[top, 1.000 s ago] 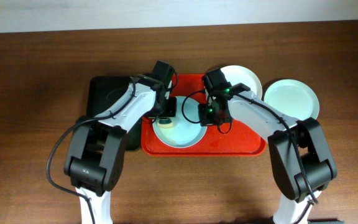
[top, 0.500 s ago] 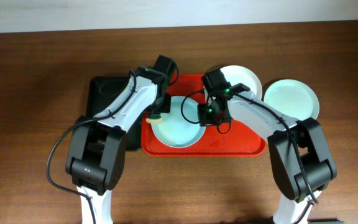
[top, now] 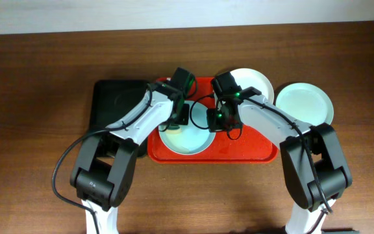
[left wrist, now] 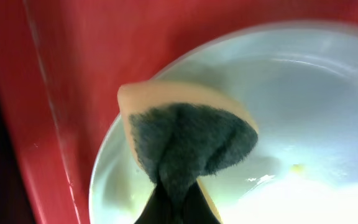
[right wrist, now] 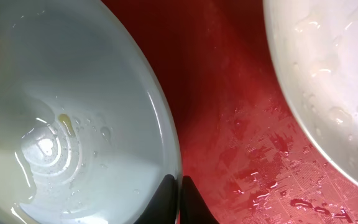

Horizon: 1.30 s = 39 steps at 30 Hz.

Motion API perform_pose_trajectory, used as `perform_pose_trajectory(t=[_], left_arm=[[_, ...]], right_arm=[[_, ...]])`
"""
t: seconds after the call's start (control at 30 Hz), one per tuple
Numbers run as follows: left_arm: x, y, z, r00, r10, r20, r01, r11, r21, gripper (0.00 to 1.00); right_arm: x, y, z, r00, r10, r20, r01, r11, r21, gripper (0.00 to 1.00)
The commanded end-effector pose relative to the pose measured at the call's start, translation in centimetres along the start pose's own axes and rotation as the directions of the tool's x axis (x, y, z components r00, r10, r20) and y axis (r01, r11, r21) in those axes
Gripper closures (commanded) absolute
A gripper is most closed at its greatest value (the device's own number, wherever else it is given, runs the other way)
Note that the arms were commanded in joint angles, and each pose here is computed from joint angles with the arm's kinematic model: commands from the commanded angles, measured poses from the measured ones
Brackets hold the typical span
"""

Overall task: Clean dirty plates on tray and stack at the side
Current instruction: 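Scrub the light-blue plate again with the sponge in the left gripper, then return the sponge with the left gripper onto the black tray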

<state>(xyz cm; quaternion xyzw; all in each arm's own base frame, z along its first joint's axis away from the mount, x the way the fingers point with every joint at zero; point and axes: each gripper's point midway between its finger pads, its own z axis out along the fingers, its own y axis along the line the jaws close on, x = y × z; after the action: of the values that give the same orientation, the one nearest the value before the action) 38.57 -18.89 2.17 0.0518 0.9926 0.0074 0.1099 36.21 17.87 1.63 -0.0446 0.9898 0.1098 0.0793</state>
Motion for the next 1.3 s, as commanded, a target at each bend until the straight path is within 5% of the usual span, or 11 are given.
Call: perform_pose_trajectory(t=[0.0, 0.2, 0.37, 0.6, 0.73, 0.83, 0.93, 1.13, 1.27], left_arm=[[0.6, 0.5, 1.1, 0.993, -0.113, 0.016, 0.113, 0.994, 0.0, 1.0], [3.2, -5.3, 0.3, 0.991, -0.049, -0.126, 0.083, 0.956, 0.28, 1.0], [3.4, -9.0, -1.3, 0.992, 0.09, -0.085, -0.043, 0.895, 0.444, 1.0], [-2.3, -0.4, -6.8, 0.991, -0.066, 0.118, 0.035, 0.969, 0.245, 1.0], [-4.2, 3.2, -10.5, 0.97, -0.041, 0.24, -0.008, 0.98, 0.2, 1.0], [-4.7, 5.6, -12.2, 0.959, -0.068, 0.276, 0.017, 0.983, 0.184, 1.0], [-4.6, 7.8, -12.2, 0.961, -0.073, 0.267, 0.032, 0.987, 0.157, 1.0], [-3.2, 15.8, -11.3, 0.967, -0.113, 0.227, 0.141, 0.984, -0.112, 0.98], [-1.9, 18.6, -10.5, 0.967, -0.171, 0.19, 0.199, 0.97, -0.141, 0.98]], right_arm=[[-0.7, -0.1, -1.0, 1.0, -0.001, 0.031, 0.001, 1.0, 0.011, 0.95], [-0.7, -0.1, -1.0, 0.999, -0.002, 0.032, 0.001, 1.0, 0.011, 0.96], [-0.7, -0.1, -1.0, 0.999, -0.002, 0.032, 0.001, 1.0, 0.011, 0.95], [-0.7, -0.1, -1.0, 0.999, -0.002, 0.032, 0.001, 1.0, 0.011, 0.9], [-0.7, -0.1, -1.0, 1.0, -0.001, 0.031, 0.001, 1.0, 0.011, 0.85], [-0.7, -0.1, -1.0, 1.0, -0.001, 0.031, 0.001, 1.0, 0.011, 0.68], [-0.7, -0.1, -1.0, 1.0, -0.001, 0.031, 0.001, 1.0, 0.011, 0.39], [-0.6, -0.1, -1.0, 1.0, -0.001, 0.029, 0.001, 1.0, 0.011, 0.37], [-0.2, -0.2, -0.9, 1.0, 0.002, 0.013, -0.002, 1.0, 0.017, 0.41]])
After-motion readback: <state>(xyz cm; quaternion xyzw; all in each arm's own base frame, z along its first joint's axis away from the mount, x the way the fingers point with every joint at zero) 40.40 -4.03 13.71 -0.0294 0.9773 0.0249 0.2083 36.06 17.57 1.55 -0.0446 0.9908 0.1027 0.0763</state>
